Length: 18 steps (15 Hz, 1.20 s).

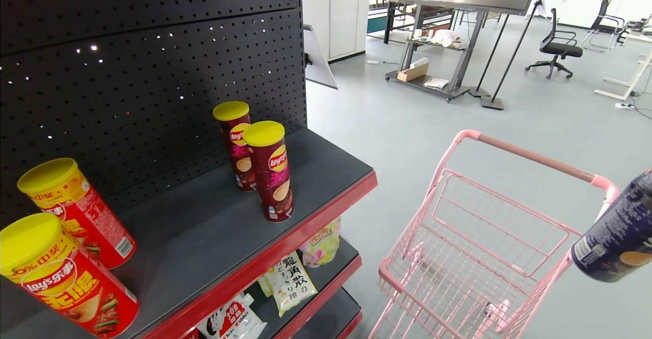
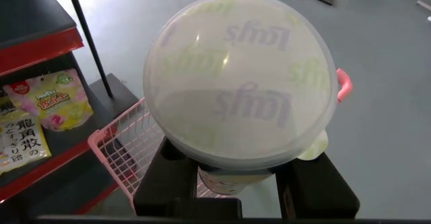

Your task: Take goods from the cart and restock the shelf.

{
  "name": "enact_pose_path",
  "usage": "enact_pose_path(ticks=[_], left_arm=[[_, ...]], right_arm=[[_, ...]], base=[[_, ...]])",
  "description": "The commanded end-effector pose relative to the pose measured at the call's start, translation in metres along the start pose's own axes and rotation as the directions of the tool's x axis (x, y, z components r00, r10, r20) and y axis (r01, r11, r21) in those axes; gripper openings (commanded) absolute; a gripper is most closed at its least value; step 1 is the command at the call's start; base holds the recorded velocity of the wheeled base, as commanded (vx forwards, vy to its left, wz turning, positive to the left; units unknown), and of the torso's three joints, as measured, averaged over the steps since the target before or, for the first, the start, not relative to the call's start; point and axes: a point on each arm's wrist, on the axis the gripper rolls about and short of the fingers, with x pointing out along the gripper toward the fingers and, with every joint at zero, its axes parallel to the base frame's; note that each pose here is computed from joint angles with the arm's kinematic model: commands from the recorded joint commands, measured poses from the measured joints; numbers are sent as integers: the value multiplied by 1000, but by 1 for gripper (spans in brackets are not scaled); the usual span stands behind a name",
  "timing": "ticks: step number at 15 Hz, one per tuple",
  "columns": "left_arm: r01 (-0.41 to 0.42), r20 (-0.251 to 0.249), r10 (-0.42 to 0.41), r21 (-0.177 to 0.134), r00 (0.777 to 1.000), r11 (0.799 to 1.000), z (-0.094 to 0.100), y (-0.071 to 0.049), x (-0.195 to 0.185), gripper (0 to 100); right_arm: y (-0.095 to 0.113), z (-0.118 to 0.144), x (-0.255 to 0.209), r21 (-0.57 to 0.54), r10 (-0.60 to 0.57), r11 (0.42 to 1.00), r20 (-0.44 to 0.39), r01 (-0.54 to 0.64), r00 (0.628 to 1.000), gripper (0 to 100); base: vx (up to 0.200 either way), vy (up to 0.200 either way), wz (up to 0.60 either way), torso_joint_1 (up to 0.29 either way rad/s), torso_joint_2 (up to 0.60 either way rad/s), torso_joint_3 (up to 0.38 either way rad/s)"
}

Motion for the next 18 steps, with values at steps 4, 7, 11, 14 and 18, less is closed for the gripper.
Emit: enact_pose_path(ticks=[4, 7, 11, 14, 18], left_arm=[[0, 0, 0, 0, 1000, 1000, 0, 0, 0, 100], [0, 0, 0, 0, 1000, 1000, 0, 0, 0, 100], [0, 0, 0, 0, 1000, 1000, 0, 0, 0, 100], [0, -1, 0, 0, 1000, 1000, 0, 0, 0, 100], [0, 0, 0, 0, 1000, 1000, 0, 0, 0, 100]], right_arm=[[0, -2, 2, -3, 2, 1000, -12, -2, 1000, 0], [0, -1, 2, -3, 2, 1000, -10, -2, 1000, 0], [0, -2, 1, -10, 0, 1000, -8, 0, 1000, 0], [0, -1, -3, -9, -5, 1000, 7, 5, 1000, 0], [-1, -5, -22, -3, -15, 1000, 65, 16, 998, 0]], base=[[0, 0, 600, 2, -1, 2], [0, 0, 600, 10, 2, 2], [0, 0, 600, 1, 2, 0], [0, 0, 600, 2, 1, 2], [0, 0, 0, 0, 0, 0]])
